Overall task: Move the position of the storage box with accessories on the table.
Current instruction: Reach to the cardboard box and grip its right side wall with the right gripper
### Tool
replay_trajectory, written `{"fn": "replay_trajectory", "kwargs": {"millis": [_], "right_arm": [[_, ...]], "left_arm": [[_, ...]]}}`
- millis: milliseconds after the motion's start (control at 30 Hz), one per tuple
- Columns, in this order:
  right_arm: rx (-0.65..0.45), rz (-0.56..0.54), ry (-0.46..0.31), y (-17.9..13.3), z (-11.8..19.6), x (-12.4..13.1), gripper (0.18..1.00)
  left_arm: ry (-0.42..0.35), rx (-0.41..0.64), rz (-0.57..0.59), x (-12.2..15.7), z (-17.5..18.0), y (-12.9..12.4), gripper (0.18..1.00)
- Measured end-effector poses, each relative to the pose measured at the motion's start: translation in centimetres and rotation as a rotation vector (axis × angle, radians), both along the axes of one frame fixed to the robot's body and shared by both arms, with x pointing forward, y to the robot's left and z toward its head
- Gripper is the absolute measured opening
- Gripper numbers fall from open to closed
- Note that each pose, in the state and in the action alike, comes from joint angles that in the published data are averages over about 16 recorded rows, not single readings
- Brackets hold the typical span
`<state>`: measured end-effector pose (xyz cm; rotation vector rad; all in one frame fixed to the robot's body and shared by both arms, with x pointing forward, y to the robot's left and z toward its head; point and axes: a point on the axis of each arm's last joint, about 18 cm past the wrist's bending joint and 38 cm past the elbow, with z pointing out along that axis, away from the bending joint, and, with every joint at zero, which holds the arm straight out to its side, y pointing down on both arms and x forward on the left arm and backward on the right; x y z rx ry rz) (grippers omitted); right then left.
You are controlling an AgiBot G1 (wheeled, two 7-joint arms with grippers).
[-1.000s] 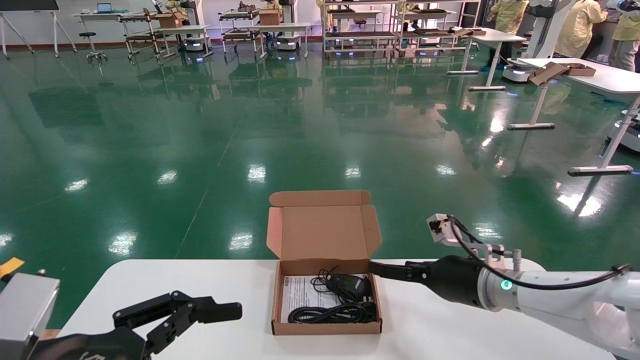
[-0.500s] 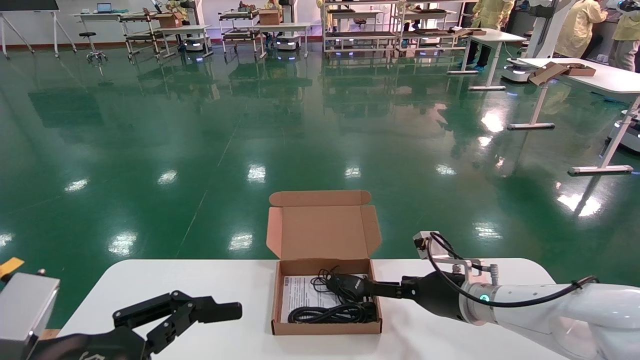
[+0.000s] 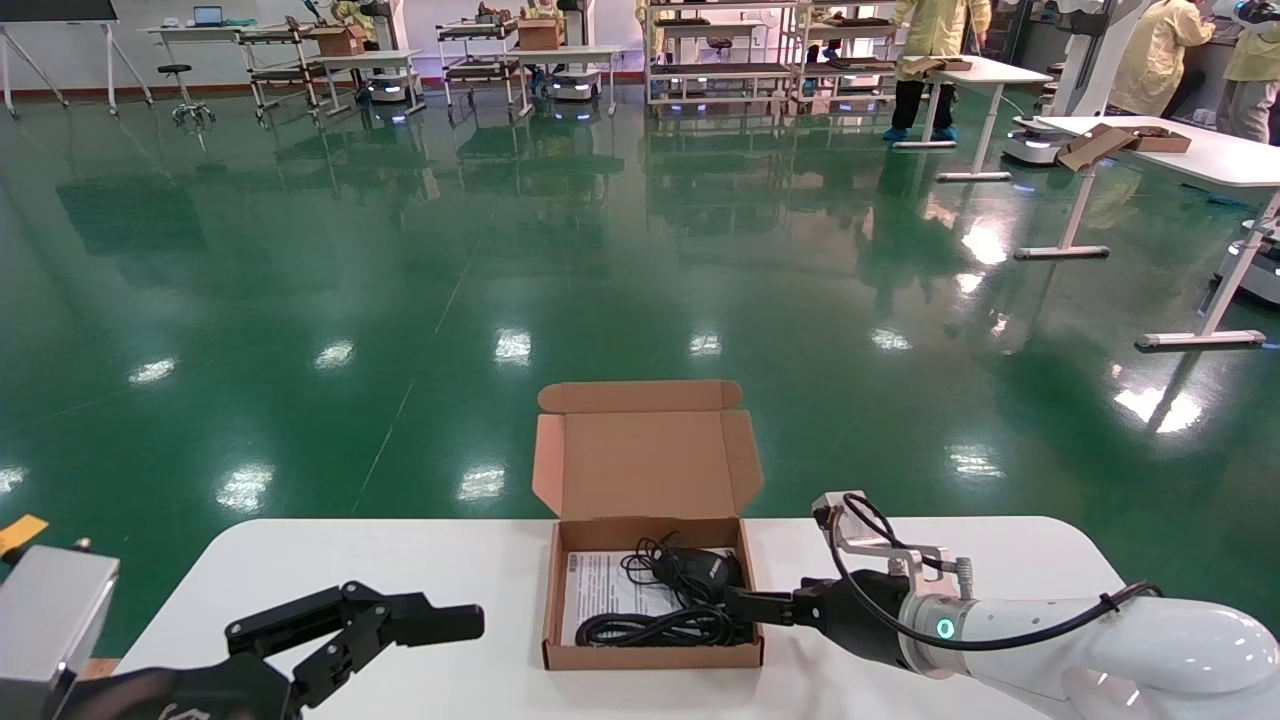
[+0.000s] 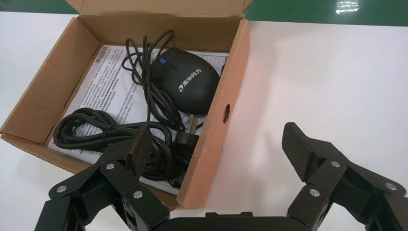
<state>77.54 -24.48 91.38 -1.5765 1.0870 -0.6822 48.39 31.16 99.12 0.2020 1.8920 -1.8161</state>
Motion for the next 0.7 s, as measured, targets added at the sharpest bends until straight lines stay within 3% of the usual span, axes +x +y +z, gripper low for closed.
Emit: {"fn": "replay_trajectory", "kwargs": {"millis": [433,700], "right_arm": [[-0.001,-0.015,0.004,0.1,-0.8,0.2,0.988],[0.002,-0.018,0.008,0.2,-1.2,0.2,0.928]], "left_arm": [[0.0,0.0,0.0,0.0,0.0,0.0,1.0],[0.0,0.0,0.0,0.0,0.0,0.0,1.0]]}}
